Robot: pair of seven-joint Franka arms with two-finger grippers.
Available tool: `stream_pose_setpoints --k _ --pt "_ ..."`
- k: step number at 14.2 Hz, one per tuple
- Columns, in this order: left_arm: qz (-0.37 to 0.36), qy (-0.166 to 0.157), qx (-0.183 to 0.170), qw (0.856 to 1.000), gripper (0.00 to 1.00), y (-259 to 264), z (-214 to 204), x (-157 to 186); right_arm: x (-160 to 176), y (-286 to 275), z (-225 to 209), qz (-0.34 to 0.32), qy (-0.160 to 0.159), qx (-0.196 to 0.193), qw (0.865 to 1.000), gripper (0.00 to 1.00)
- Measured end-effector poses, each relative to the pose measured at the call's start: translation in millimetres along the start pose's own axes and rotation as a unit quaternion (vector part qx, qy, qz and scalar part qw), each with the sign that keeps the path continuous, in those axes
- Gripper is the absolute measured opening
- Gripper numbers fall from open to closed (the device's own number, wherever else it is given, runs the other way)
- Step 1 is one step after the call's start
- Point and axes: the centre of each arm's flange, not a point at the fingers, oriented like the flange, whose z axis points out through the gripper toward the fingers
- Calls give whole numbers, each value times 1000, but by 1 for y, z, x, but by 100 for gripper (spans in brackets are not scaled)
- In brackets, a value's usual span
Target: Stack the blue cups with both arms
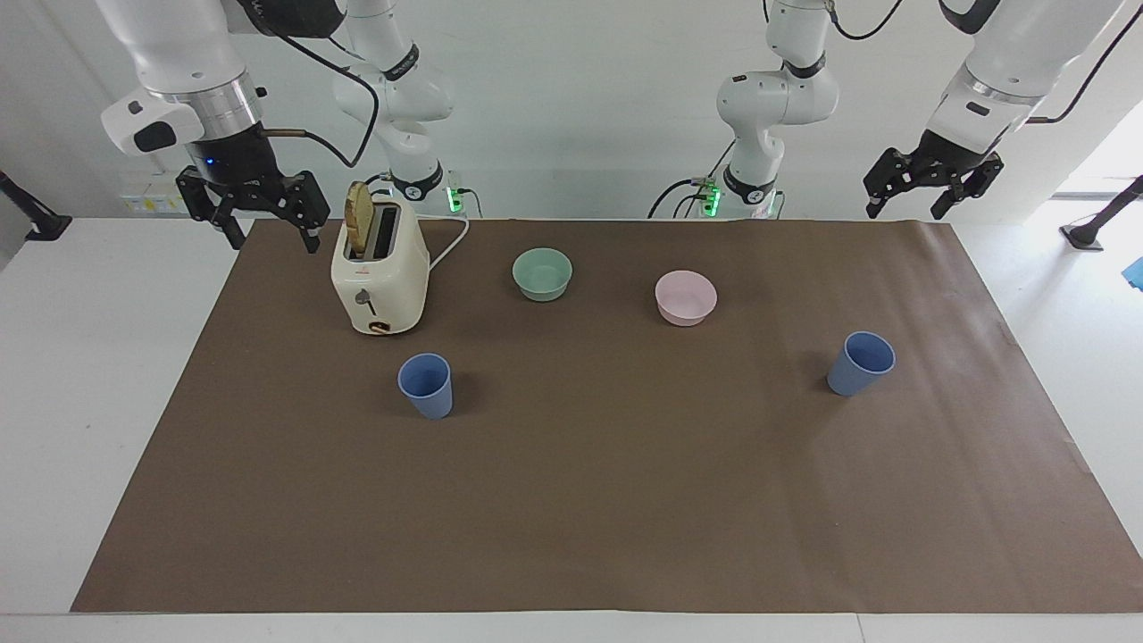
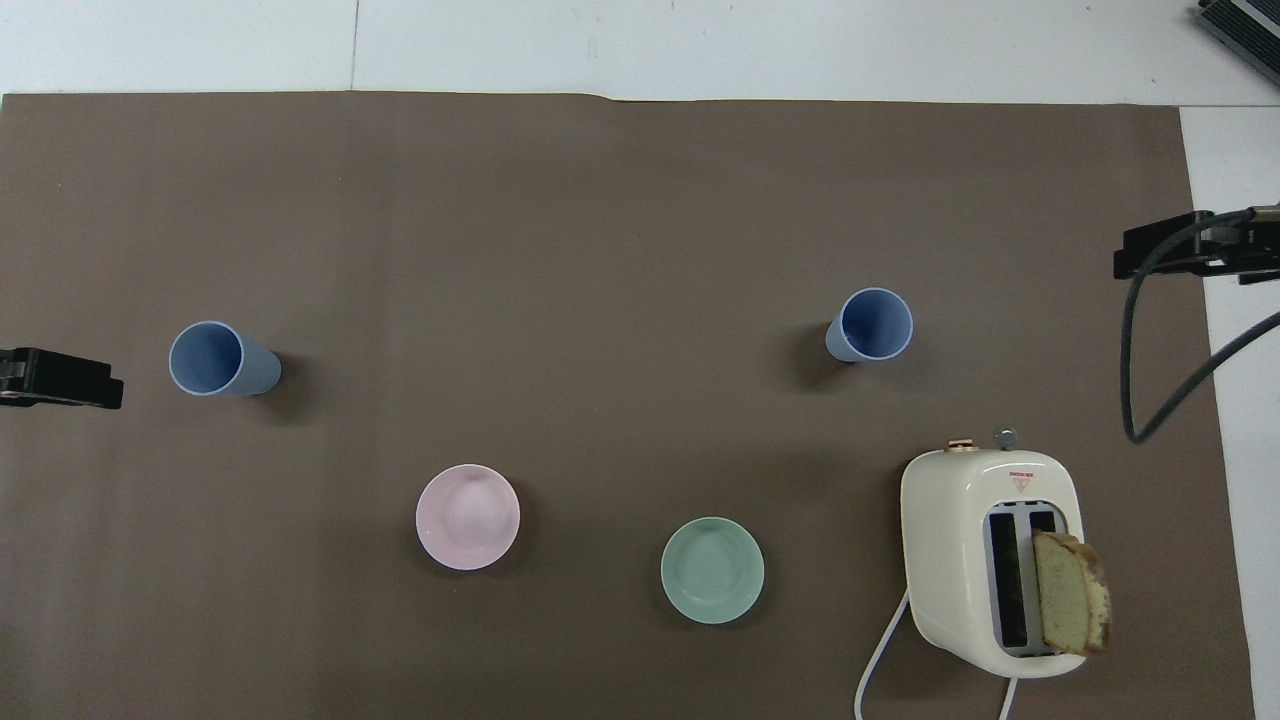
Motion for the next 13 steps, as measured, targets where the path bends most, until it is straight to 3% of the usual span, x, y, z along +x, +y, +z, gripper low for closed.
stream_pose_setpoints --k 9,13 --pt "-3 1 0 1000 100 -3 0 0 0 0 0 0 0 0 1000 100" --pt "-26 35 0 999 100 -22 -2 10 0 0 0 0 0 0 1000 100"
